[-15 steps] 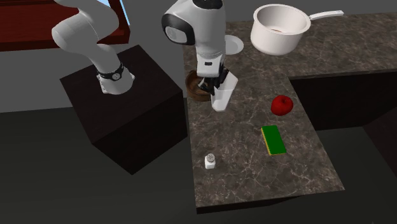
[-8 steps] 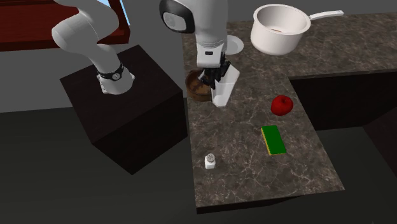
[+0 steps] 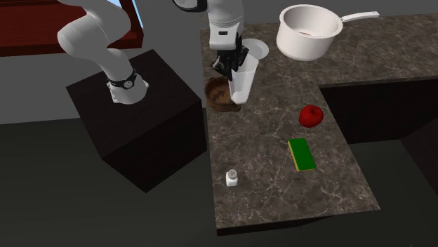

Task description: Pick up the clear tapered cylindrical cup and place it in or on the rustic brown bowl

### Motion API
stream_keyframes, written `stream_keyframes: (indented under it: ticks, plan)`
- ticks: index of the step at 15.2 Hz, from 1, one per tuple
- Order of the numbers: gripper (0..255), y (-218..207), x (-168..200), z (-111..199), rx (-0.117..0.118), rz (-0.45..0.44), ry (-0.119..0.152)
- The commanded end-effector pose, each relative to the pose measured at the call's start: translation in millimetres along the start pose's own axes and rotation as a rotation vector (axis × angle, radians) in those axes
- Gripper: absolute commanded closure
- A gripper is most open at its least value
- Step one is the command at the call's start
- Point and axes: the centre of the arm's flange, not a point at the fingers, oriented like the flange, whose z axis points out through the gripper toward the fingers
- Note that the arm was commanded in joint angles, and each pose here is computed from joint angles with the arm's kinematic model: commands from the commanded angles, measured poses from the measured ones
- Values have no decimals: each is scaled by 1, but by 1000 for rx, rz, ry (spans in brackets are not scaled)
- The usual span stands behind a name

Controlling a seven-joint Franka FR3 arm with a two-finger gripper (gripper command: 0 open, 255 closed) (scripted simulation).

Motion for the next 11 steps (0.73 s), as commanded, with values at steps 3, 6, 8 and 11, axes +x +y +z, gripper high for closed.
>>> stream_keyframes:
  ticks: [3, 6, 8, 11]
  plan:
    - [255, -10, -49, -16, 0, 1, 0]
    - [255, -19, -85, -28, 0, 1, 0]
    - [255, -25, -109, -37, 0, 1, 0]
    - [255, -30, -131, -39, 0, 1, 0]
